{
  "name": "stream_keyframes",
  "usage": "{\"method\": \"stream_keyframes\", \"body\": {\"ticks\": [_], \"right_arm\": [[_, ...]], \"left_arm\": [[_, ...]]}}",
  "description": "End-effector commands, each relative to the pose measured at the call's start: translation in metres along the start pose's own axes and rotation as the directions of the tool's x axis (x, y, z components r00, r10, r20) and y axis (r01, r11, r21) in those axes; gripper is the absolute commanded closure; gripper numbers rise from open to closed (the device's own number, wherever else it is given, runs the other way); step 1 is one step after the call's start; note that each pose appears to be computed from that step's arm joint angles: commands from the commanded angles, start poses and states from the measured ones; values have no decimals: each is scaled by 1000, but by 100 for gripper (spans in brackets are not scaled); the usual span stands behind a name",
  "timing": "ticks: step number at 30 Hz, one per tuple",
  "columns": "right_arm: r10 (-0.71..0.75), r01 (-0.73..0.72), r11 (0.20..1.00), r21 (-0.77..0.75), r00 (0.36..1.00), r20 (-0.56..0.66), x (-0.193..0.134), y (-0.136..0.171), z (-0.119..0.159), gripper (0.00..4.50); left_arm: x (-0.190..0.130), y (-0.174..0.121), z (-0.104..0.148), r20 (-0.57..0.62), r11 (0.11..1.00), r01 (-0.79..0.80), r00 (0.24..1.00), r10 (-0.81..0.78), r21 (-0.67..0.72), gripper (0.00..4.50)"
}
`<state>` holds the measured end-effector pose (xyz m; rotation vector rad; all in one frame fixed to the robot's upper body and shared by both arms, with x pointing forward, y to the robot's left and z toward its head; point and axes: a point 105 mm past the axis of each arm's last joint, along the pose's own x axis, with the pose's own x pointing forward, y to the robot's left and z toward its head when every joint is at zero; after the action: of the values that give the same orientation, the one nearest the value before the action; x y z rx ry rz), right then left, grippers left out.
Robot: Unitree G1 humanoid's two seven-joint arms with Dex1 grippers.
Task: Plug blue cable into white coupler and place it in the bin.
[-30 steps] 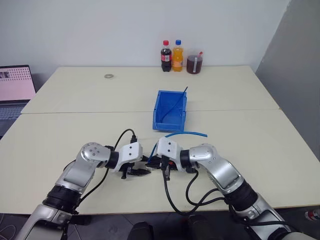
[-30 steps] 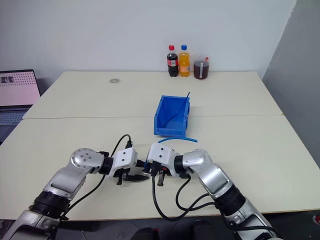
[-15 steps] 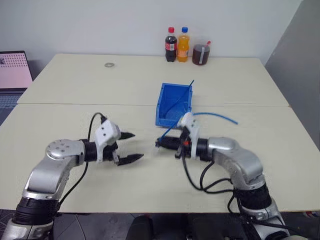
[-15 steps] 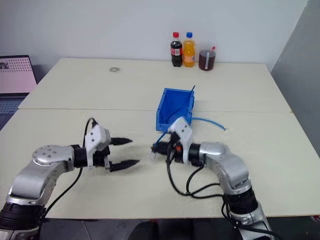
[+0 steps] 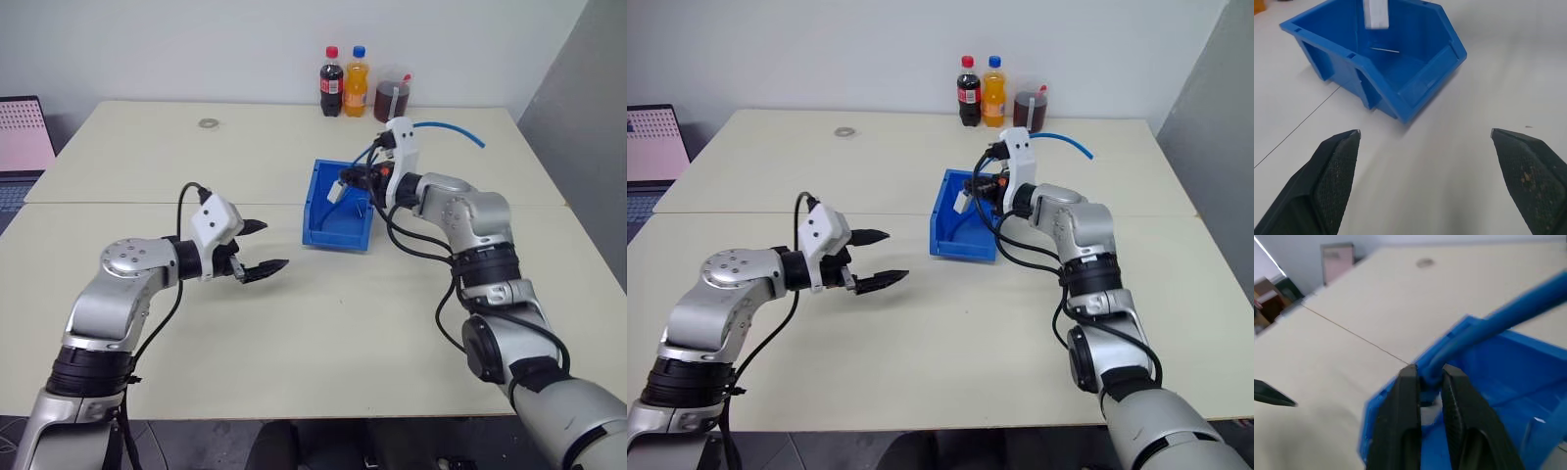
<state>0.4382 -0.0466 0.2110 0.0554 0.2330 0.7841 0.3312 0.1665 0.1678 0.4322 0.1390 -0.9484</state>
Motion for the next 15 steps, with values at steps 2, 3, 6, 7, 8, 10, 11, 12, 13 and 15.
{"method": "stream_keyframes", "body": {"ticks": [2, 3, 6, 7, 8, 10, 11, 12, 13, 15], "right_arm": [[-14, 15, 995, -99, 1000, 12, -5, -15, 24, 233], [-7, 6, 993, -118, 1000, -2, -7, -17, 24, 211], [57, -69, 978, -198, 996, -66, -16, -13, 29, 128], [72, -88, 973, -214, 994, -85, -19, -12, 28, 97], [79, -103, 967, -234, 991, -107, -22, -13, 27, 72], [95, -131, 958, -256, 984, -150, -31, -17, 24, 28], [102, -147, 952, -270, 980, -172, -36, -19, 22, 4], [106, -159, 945, -286, 976, -192, -42, -21, 21, 4], [115, -180, 934, -309, 969, -218, -50, -23, 19, 4], [130, -208, 923, -324, 960, -246, -67, -25, 15, 4]], "left_arm": [[3, 2, 15, 27, 997, -13, 1000, 10, 79, 0], [3, 2, 15, 26, 996, -13, 1000, 11, 83, 0], [4, 3, 17, 25, 996, -17, 1000, 15, 93, 0], [4, 4, 18, 26, 995, -20, 1000, 18, 94, 0], [5, 6, 19, 32, 995, -29, 999, 26, 93, 0], [5, 9, 20, 42, 995, -47, 998, 44, 85, 0], [5, 11, 20, 44, 995, -53, 998, 50, 81, 0], [4, 13, 19, 47, 995, -63, 997, 60, 71, 0], [2, 16, 17, 48, 996, -80, 996, 78, 38, 0], [-4, 26, 13, 48, 991, -131, 990, 130, 8, 0]]}}
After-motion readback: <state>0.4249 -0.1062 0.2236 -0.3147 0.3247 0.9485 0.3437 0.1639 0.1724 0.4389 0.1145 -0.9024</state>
